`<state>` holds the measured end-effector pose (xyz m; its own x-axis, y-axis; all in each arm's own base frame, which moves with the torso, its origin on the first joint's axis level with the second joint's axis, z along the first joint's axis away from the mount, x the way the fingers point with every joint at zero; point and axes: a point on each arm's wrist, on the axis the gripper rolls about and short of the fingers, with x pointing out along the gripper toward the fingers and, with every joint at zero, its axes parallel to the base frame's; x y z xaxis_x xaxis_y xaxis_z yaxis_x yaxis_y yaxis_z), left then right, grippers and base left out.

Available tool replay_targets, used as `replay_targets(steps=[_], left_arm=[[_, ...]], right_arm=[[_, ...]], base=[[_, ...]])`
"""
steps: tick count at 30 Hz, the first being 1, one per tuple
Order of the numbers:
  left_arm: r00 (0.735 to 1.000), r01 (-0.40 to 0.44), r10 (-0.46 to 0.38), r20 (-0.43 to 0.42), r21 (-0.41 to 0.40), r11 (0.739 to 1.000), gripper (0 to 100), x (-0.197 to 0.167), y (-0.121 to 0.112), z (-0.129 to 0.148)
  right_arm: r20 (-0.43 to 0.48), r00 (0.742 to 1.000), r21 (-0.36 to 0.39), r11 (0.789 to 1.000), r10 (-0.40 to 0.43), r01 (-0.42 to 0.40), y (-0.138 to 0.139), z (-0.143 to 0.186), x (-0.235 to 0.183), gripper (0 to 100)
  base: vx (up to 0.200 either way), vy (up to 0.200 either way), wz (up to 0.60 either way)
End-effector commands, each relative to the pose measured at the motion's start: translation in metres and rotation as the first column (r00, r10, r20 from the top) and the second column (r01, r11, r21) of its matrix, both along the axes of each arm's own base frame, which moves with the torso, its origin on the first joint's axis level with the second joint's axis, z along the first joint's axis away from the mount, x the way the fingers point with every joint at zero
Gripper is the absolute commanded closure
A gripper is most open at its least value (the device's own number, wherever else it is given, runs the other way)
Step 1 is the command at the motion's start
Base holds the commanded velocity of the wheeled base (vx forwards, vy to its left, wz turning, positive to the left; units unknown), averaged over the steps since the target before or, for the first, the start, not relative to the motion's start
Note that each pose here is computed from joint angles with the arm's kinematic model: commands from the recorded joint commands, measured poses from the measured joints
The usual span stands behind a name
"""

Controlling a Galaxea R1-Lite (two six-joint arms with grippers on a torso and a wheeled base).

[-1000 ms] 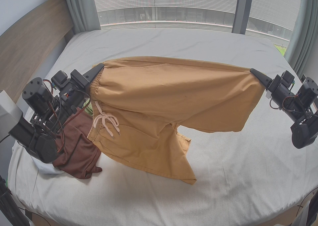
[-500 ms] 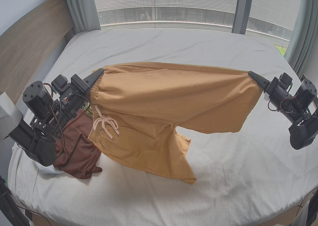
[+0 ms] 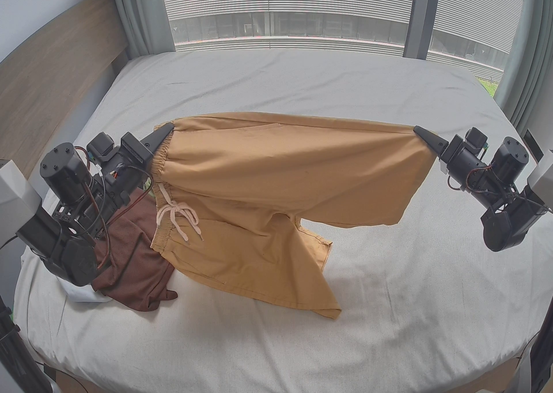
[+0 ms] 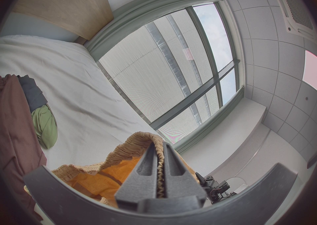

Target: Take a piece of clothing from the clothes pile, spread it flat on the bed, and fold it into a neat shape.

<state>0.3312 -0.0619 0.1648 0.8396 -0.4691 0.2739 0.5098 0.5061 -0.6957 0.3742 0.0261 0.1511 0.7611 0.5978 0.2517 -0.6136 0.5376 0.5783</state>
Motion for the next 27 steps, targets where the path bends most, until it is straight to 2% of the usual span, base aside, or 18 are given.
replay_targets(steps=[1, 16, 27], left_arm=[[1.0, 0.001, -0.001, -0.017, 0.002, 1.0, 100, 0.011, -0.002, -0.009], [0.999, -0.015, 0.015, -0.045, 0.001, 1.0, 100, 0.04, -0.009, -0.033], [0.999, -0.033, 0.032, -0.017, -0.014, 0.999, 100, 0.066, -0.015, -0.043]], right_arm=[[-0.02, 1.0, -0.001, 1.0, 0.006, -0.006, 0.003, -0.015, 0.015, 100], [-0.042, 0.999, -0.003, 1.0, 0.014, -0.014, 0.007, -0.043, 0.041, 100], [-0.036, 0.999, -0.024, 1.0, 0.01, -0.011, 0.008, -0.057, 0.059, 100]], base=[[0.0, 0.0, 0.0], [0.0, 0.0, 0.0], [0.0, 0.0, 0.0]])
